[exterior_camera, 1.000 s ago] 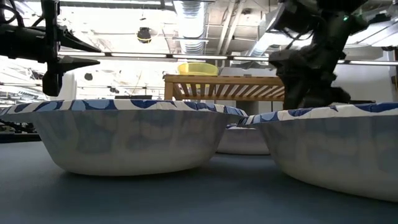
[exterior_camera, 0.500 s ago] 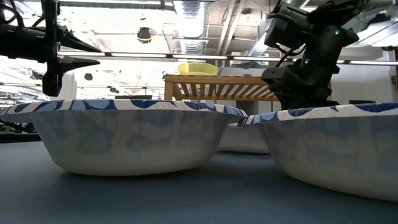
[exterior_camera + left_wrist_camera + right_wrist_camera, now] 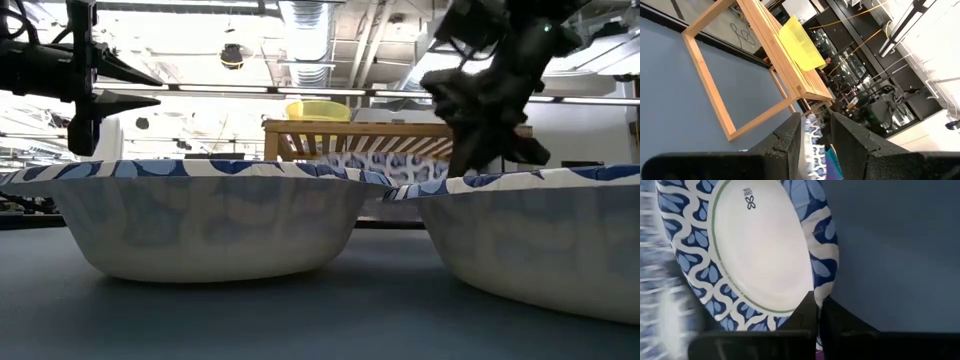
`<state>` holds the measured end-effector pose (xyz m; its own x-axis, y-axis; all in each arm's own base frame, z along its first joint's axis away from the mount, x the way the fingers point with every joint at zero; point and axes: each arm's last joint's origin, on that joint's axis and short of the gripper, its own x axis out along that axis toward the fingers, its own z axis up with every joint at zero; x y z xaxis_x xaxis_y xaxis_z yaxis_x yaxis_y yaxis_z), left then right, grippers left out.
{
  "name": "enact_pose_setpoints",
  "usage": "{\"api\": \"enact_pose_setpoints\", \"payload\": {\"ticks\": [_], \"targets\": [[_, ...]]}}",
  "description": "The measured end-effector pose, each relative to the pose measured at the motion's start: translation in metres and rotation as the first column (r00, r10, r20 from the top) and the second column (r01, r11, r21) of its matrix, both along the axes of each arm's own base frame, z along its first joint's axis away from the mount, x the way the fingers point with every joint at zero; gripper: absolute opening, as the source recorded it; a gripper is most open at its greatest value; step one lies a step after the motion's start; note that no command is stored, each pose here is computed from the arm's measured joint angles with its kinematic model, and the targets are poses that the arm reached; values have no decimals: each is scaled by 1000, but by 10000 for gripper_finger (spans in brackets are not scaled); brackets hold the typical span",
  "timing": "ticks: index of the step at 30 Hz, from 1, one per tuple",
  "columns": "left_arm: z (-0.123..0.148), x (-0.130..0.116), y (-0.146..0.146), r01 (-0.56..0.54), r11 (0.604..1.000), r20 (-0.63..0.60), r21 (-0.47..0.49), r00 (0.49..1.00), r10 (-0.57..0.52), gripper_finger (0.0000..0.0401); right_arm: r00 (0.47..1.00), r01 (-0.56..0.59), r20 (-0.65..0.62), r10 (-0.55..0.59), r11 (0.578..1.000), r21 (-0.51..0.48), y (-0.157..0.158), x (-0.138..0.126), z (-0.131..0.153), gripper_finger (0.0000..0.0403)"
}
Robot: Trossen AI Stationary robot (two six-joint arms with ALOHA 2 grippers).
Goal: Place and stack bowls onto a shelf
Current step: Put the top right white bowl on the shelf
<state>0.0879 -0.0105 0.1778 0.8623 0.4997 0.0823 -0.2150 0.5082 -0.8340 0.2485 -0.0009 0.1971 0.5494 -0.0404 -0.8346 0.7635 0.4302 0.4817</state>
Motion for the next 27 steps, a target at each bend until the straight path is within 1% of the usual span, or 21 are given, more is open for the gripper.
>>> {"api": "enact_pose_setpoints", "payload": {"ticks": [5, 9, 12, 15, 17, 19, 21, 22, 25, 27], "targets": [[0, 0, 0, 0, 1000, 0, 0, 1000, 0, 94, 994, -71, 85, 63, 993, 99, 1, -10, 19, 23], [0, 0, 0, -1, 1000, -1, 0, 1000, 1, 94, 979, -136, 174, 104, 973, 188, 5, -19, 41, 23], [0, 0, 0, -1, 1000, -1, 0, 1000, 1, 94, 955, -186, 269, 127, 961, 204, 7, -25, 65, 23], [0, 0, 0, -1, 1000, 4, -7, 1000, 1, 94, 915, -220, 379, 137, 957, 188, 7, -32, 95, 23], [0, 0, 0, -1, 1000, 2, -8, 1000, 1, 94, 880, -233, 453, 141, 960, 153, 5, -38, 117, 23], [0, 0, 0, 1, 1000, 0, -7, 1000, -1, 94, 850, -216, 510, 133, 970, 108, -1, -46, 138, 24], [-1, 0, 0, 1, 1000, -5, -6, 1000, -1, 94, 821, -172, 560, 113, 984, 54, -10, -53, 159, 24], [-1, 0, 0, 1, 1000, -4, -6, 1000, -1, 94, 818, -138, 566, 99, 990, 26, -15, -58, 167, 24], [-1, 0, 0, 1, 1000, -4, -6, 1000, -1, 94, 833, -28, 551, 51, 998, -51, -33, -69, 186, 24], [-1, 0, 0, 1, 1000, -4, -6, 1000, -1, 94, 869, 48, 495, 4, 995, -92, -46, -76, 192, 24]]}}
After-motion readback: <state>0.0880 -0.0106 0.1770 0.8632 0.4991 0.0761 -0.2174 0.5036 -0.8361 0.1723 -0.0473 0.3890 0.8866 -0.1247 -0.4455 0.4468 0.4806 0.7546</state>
